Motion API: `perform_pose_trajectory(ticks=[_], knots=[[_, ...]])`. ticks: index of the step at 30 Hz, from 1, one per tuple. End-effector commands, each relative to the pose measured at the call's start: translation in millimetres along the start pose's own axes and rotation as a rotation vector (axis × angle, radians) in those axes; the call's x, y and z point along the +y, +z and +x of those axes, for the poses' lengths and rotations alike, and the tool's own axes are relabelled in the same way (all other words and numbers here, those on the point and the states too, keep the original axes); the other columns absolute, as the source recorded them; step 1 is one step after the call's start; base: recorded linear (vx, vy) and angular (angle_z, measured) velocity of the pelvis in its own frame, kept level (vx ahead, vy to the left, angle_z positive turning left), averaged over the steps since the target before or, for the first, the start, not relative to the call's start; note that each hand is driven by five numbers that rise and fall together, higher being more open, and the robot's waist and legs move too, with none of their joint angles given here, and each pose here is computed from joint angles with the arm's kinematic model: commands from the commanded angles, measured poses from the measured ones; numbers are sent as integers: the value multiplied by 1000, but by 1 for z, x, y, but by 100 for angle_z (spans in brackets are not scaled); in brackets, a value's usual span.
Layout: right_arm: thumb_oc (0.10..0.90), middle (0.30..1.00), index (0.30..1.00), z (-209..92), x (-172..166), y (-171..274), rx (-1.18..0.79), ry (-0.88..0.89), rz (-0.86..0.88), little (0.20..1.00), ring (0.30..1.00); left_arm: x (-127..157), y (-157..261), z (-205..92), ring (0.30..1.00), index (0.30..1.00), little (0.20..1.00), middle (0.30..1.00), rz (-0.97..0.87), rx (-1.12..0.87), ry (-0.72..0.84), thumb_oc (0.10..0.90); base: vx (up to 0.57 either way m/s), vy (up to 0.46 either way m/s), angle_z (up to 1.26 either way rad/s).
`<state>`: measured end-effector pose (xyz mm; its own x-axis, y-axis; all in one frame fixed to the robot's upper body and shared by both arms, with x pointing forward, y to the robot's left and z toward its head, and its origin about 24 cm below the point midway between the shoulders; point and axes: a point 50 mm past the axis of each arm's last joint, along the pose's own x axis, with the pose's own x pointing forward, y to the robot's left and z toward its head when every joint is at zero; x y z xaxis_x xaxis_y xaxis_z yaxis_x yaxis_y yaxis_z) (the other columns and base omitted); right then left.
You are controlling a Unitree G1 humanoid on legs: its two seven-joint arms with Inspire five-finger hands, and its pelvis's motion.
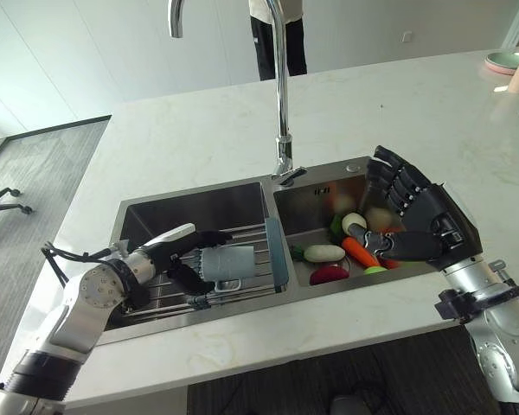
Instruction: Place the dishes in the dishwasher.
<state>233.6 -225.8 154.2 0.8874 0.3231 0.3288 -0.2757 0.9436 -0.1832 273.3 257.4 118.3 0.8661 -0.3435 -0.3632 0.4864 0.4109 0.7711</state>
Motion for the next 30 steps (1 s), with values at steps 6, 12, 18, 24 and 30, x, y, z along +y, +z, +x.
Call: perform_pose_trajectory(ticks=[6,12,18,24,30], knots=[[800,900,900,20,3,43,-236,63,-88,900,900,40,27,8,900,900,900,900,106,-93,176,800,62,7,-7],[800,900,900,21,5,42,-231,76,-84,900,900,39,28,14,900,900,900,900,121,-78,163,800,6,1,0],[800,900,900,20,6,41,-229,84,-82,900,900,34,23,18,900,900,900,900,133,-37,148,800,10,4,-2],[800,900,900,21,6,41,-225,98,-86,900,900,24,11,24,900,900,900,900,122,40,127,800,8,12,-9],[800,900,900,21,7,40,-221,110,-89,900,900,13,1,31,829,829,829,829,80,86,101,753,0,0,0]])
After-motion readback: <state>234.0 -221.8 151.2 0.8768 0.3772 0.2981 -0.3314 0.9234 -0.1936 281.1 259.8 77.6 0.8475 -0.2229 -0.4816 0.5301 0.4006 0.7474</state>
